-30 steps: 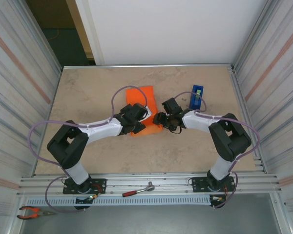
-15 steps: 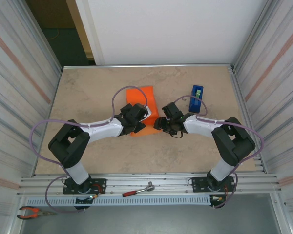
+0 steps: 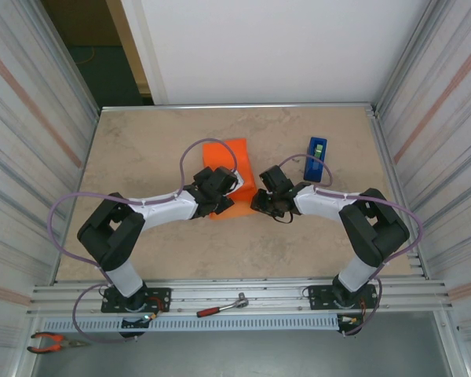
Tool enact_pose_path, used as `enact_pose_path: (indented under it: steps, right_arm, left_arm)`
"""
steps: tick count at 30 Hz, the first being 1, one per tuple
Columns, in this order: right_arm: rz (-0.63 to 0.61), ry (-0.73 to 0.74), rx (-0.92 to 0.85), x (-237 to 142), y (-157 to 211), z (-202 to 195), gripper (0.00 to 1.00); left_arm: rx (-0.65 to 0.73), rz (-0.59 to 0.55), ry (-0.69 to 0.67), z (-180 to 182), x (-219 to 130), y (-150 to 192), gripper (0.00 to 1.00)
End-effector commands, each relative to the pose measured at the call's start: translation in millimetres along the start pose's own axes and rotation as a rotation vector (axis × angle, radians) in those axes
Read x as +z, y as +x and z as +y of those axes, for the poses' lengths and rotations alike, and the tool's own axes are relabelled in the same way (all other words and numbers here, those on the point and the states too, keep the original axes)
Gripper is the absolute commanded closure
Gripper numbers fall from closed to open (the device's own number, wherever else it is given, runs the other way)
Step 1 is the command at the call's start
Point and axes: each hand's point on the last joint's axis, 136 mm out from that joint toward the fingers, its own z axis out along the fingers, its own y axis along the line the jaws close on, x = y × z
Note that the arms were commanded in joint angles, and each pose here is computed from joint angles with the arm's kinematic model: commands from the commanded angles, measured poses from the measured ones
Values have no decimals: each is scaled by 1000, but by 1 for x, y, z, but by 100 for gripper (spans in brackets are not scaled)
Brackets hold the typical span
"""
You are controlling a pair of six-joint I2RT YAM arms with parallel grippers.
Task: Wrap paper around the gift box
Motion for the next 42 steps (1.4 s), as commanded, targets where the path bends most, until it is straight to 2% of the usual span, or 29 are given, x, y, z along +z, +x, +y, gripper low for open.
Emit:
enact_pose_path:
  steps: [1, 10, 12, 15, 16, 32, 42]
  right_arm:
    - [-3, 15, -22, 1, -1, 1, 70]
    - [14, 13, -21, 7, 2, 1, 74]
    - [12, 6, -23, 7, 2, 2, 81]
    - [5, -15, -22, 3, -1, 9, 99]
    - [3, -27, -23, 1, -2, 12, 100]
    - [1, -248, 51, -7, -9, 52, 100]
    - [-2, -287, 77, -4, -11, 58, 100]
  left_arm:
    - [-1, 11, -11, 1, 6, 5, 3]
    - [-2, 13, -5, -1, 7, 6, 3]
    - [0, 12, -4, -1, 6, 6, 3]
    - [1, 13, -3, -2, 7, 6, 3]
    - [1, 13, -2, -2, 7, 6, 3]
    - [11, 18, 5, -6, 9, 6, 4]
    - [-4, 3, 13, -5, 5, 2, 4]
